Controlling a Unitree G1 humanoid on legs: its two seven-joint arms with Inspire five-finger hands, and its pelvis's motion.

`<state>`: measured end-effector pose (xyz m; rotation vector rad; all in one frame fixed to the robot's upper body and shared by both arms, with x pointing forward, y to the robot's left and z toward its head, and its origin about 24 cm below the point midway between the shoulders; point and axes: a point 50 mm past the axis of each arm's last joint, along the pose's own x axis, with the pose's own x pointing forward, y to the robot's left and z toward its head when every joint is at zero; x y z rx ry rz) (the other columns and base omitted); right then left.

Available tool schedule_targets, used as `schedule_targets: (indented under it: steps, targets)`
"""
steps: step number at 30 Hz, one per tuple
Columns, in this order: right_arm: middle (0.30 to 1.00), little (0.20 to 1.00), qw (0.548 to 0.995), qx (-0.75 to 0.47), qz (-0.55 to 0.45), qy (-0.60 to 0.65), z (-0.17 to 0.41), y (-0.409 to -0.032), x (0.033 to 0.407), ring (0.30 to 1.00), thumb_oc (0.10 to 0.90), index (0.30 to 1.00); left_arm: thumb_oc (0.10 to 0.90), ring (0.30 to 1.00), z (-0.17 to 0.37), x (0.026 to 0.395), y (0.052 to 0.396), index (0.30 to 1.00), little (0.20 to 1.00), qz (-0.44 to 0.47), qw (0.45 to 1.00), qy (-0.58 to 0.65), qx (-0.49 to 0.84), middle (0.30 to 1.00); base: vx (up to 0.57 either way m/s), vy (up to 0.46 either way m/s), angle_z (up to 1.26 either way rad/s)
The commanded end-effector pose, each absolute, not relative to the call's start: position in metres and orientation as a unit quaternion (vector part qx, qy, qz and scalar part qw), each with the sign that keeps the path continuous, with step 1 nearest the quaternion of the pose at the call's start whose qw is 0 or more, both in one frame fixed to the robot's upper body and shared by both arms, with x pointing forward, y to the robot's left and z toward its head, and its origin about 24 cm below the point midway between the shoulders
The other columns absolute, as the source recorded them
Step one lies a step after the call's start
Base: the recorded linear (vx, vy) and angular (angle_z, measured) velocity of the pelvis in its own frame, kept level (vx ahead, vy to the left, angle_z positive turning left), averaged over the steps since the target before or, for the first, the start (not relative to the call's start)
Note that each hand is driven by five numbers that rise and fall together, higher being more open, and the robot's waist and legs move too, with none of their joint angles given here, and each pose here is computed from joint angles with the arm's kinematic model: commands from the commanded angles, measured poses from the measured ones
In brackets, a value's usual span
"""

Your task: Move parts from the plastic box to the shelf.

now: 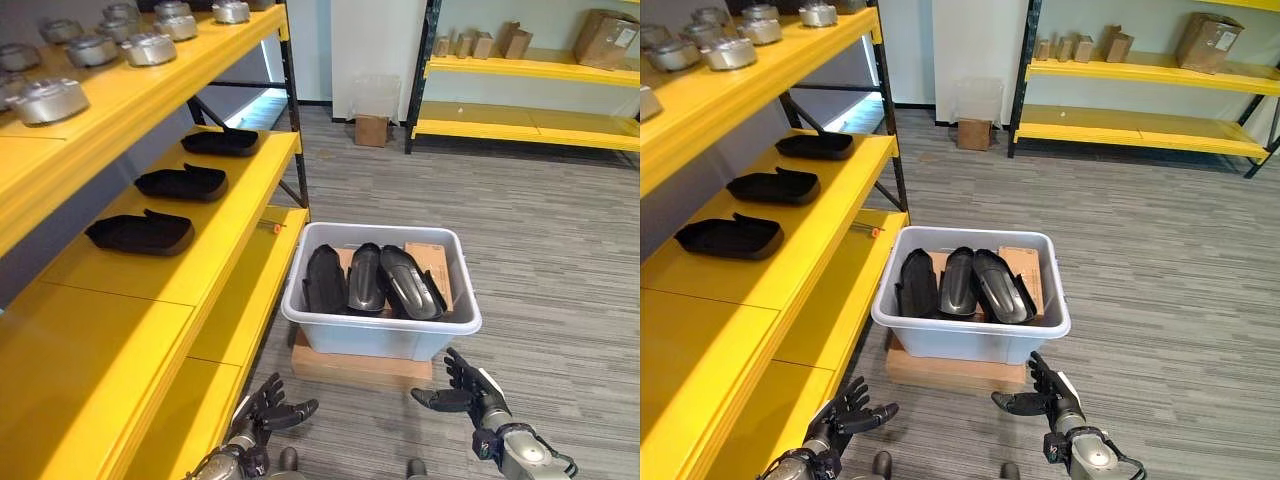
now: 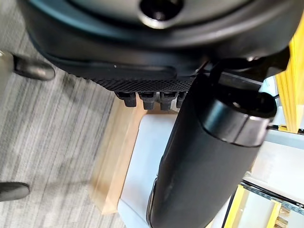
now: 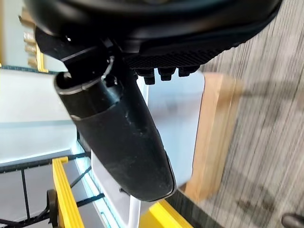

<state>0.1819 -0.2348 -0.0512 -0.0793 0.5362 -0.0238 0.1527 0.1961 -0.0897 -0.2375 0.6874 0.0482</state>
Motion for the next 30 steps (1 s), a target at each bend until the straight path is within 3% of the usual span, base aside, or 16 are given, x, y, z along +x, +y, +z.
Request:
schedule_targets:
  steps: [1, 8, 19, 28, 30]
  targets:
    - [1.000, 1.000, 0.994, -0.075, 0.006, 0.084, 0.013, -0.229, 0.227, 1.000, 0.900, 1.000, 0.900, 1.000, -0.046, 0.193, 0.217, 1.000, 1.000, 0.023, 0.972, 0.210, -0.100, 1.000, 0.02, -0.029, -0.33]
    - [1.000, 1.000, 0.985, -0.173, -0.022, 0.004, 0.054, -0.244, 0.248, 1.000, 0.900, 1.000, 0.900, 1.000, -0.043, 0.194, 0.221, 1.000, 1.000, 0.025, 0.974, 0.200, -0.100, 1.000, 0.02, -0.009, 0.00]
    - [1.000, 1.000, 0.928, -0.343, -0.061, -0.134, 0.146, -0.268, 0.283, 1.000, 0.900, 1.000, 0.900, 1.000, -0.043, 0.190, 0.218, 1.000, 1.000, -0.002, 0.975, 0.203, -0.096, 1.000, 0.00, -0.001, 0.00]
    - [1.000, 1.000, 0.849, -0.492, -0.034, -0.192, 0.222, -0.255, 0.329, 1.000, 0.900, 1.000, 0.900, 1.000, -0.028, 0.204, 0.206, 1.000, 1.000, -0.061, 0.979, 0.176, -0.085, 1.000, -0.11, -0.005, -0.01]
    - [1.000, 1.000, 0.809, -0.545, -0.054, -0.214, 0.257, -0.252, 0.340, 1.000, 0.900, 1.000, 0.900, 1.000, -0.015, 0.216, 0.200, 1.000, 1.000, -0.083, 0.982, 0.149, -0.074, 1.000, -0.20, -0.015, 0.09]
